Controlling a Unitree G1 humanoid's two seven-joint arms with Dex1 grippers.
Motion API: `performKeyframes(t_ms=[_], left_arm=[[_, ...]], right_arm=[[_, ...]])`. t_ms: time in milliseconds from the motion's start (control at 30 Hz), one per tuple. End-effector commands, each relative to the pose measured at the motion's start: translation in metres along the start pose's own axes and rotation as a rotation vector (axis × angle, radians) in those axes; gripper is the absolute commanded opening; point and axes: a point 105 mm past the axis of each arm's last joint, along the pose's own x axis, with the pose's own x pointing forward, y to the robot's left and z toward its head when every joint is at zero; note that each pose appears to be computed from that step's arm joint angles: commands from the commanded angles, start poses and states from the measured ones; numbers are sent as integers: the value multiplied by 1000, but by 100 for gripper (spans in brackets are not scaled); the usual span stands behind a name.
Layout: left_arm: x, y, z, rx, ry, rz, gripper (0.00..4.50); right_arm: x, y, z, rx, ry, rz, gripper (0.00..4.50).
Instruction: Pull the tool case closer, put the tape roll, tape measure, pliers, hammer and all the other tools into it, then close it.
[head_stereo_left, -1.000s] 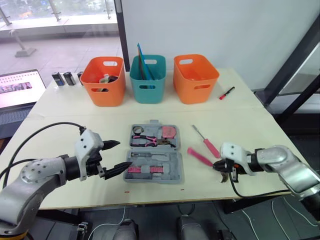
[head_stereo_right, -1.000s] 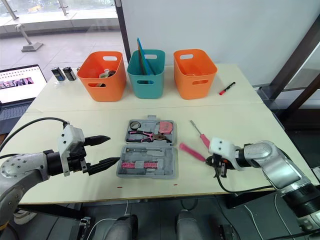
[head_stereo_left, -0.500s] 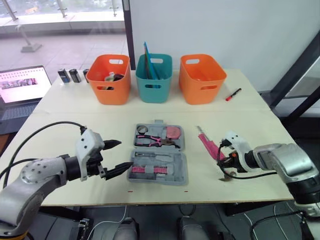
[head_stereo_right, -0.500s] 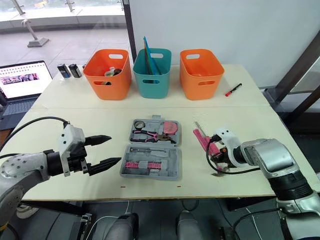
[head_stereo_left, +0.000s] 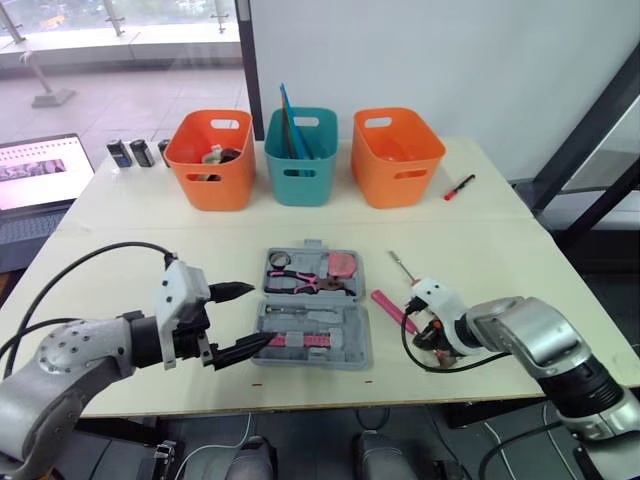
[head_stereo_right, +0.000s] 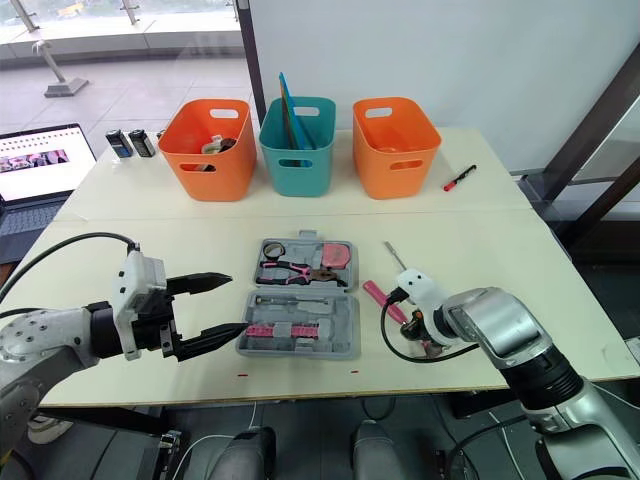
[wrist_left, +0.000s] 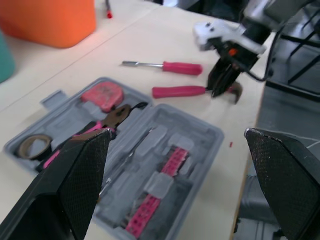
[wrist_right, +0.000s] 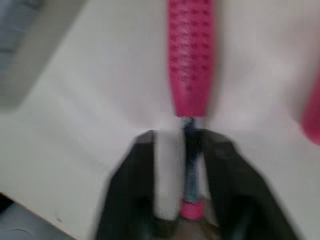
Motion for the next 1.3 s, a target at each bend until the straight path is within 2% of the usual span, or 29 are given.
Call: performKeyframes(t_ms=[33,100,300,367,500,600,800,967,1000,1100,1300], left_arm=[[0,-1,9,36,-17,-31,450],[3,-2,10,28,-17,-52,450],[11,-1,12,44,-17,-93,450],[15,1,14,52,-28,-99,450],[18,3,14,60,-28,-101,450],[16,5,12,61,-20,-94,450],[16,10,11,66,-7,-70,450],[28,5,17,74,-8,-78,450],[30,4,18,74,-9,-79,450],[34,3,19,71,-10,-76,450],[36,4,15,57,-8,-68,450]], right_arm=[[-23,-7,19,-16,-107,-27,336],[-36,-3,22,-58,-170,15,437],[-55,4,32,-272,-459,38,437],[-43,3,16,-213,-436,66,437],[-19,-2,-8,-217,-403,-23,437],[-6,-4,-18,-109,-433,-61,437],[6,-6,-31,-22,-430,-77,437],[7,-14,-39,22,-407,-76,214],[6,-16,-41,24,-395,-72,147],[3,-17,-49,22,-362,-61,2],[0,-15,-57,9,-328,-47,2]])
